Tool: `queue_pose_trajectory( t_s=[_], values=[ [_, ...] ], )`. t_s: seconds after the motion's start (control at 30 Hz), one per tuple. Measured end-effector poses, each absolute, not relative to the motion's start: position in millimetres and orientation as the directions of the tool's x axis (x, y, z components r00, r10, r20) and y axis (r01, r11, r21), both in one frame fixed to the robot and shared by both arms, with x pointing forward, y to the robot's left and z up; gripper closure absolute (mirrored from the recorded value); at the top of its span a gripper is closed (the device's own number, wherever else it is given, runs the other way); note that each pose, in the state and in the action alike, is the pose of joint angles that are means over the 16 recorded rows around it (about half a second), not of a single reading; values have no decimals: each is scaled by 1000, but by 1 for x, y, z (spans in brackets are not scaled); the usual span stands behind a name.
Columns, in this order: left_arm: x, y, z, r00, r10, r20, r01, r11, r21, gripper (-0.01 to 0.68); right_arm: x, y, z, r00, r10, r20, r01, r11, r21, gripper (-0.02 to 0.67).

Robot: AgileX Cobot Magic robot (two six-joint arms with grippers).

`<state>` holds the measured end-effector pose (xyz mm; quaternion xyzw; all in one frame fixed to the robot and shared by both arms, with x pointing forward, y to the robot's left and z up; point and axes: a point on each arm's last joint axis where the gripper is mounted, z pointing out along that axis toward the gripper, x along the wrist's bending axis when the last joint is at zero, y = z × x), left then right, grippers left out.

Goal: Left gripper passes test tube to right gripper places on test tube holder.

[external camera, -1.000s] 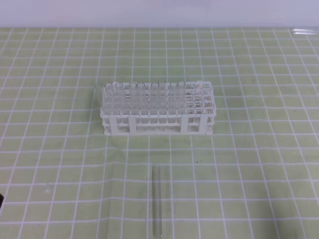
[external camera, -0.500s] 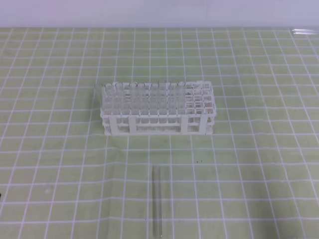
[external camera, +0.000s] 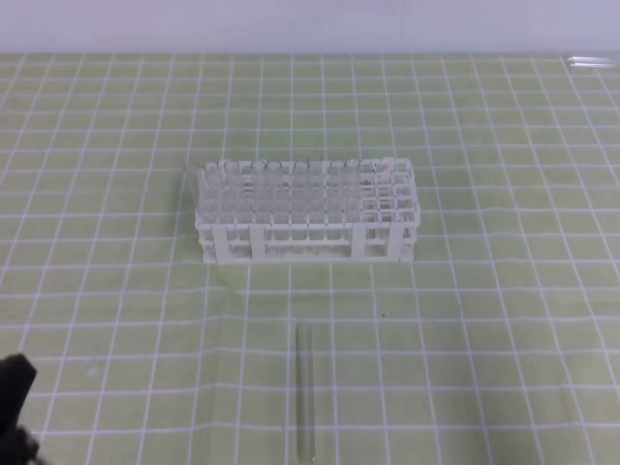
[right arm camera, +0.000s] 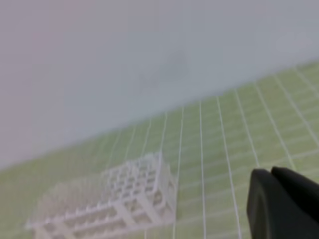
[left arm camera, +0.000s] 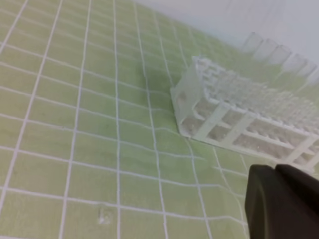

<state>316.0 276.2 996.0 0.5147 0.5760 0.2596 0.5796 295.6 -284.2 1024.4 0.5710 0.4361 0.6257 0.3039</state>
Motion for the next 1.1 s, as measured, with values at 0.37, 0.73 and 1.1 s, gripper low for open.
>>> queue_pose_trajectory(
  t_s=[0.37, 0.73, 1.1],
  values=[
    [378, 251, 1031, 191, 916, -354, 604, 174, 777, 675, 323, -272, 1066, -145, 918, 368, 453, -269, 850, 665],
    [416, 227, 1031, 269, 908, -321, 761, 4, 649, 675, 350, -262, 1068, -165, 915, 368, 635, -187, 750, 665],
    [434, 168, 1024, 361, 850, -383, 824, -98, 558, 675, 385, -246, 1063, -219, 893, 392, 754, -101, 649, 665]
  ],
)
